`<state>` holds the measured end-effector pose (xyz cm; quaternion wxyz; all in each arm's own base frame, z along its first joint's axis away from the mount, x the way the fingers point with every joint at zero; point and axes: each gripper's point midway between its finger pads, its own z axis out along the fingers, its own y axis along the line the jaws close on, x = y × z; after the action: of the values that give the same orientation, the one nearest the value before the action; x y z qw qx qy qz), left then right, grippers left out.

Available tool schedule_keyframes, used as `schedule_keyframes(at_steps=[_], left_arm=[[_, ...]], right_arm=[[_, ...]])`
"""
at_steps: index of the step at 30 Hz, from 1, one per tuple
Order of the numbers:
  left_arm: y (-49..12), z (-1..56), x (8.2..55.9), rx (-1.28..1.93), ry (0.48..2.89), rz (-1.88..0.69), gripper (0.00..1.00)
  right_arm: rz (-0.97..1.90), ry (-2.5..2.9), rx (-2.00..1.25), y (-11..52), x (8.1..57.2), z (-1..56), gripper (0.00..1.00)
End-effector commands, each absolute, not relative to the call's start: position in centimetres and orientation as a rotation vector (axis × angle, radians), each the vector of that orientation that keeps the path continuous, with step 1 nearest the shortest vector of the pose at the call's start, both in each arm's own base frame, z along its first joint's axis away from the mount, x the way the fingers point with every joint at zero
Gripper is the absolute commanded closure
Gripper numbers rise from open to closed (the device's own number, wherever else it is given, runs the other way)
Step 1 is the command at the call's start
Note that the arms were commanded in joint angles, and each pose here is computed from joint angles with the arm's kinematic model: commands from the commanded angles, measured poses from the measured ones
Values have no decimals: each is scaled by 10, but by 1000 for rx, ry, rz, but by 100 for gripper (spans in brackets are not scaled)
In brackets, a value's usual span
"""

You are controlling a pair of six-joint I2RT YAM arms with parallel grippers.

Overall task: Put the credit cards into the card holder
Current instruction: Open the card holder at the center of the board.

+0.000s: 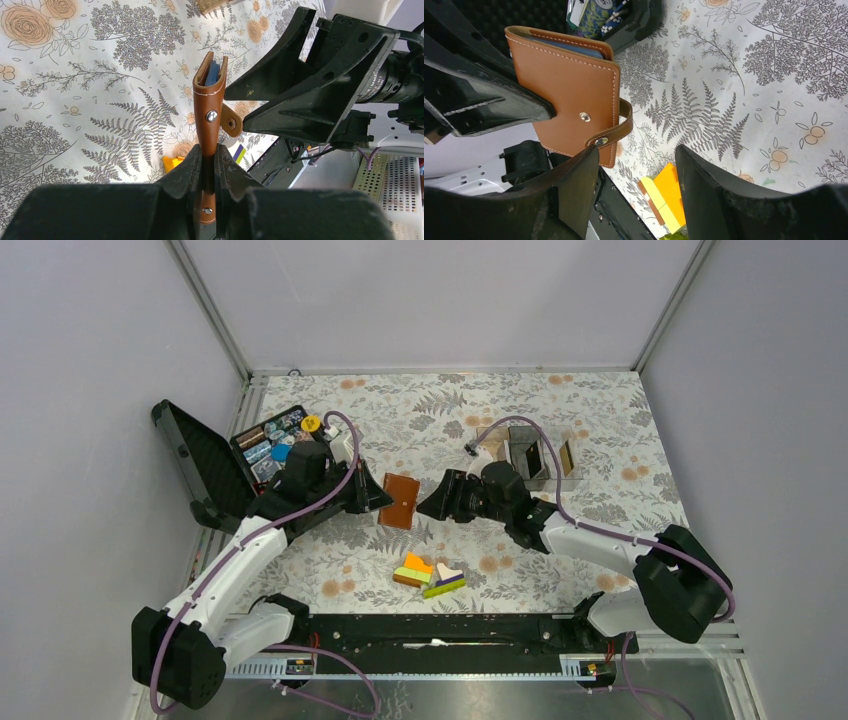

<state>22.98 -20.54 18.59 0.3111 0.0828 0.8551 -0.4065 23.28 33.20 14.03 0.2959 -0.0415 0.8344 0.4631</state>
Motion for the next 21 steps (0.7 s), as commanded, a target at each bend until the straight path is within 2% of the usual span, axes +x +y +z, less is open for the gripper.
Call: schedule_keyframes(at_steps=[1, 10, 14, 16, 21], left_arm=[[-205, 198, 237, 232, 2189, -1053, 100], [-205, 198, 237, 230, 2194, -1050, 100], [-204, 199, 237, 227, 2190, -1045, 100], [-204, 199, 237, 228, 2189, -1043, 100], [-203, 194, 240, 211, 2205, -1030, 100]], right_arm=[[1340, 2105, -133, 348, 236, 180, 35], [1308, 2142, -167, 376, 232, 177, 39], [1168, 2204, -92, 366, 243, 158, 48], [1106, 2221, -64, 359, 247, 149, 58], [1033, 2226, -47, 348, 250, 146, 94]])
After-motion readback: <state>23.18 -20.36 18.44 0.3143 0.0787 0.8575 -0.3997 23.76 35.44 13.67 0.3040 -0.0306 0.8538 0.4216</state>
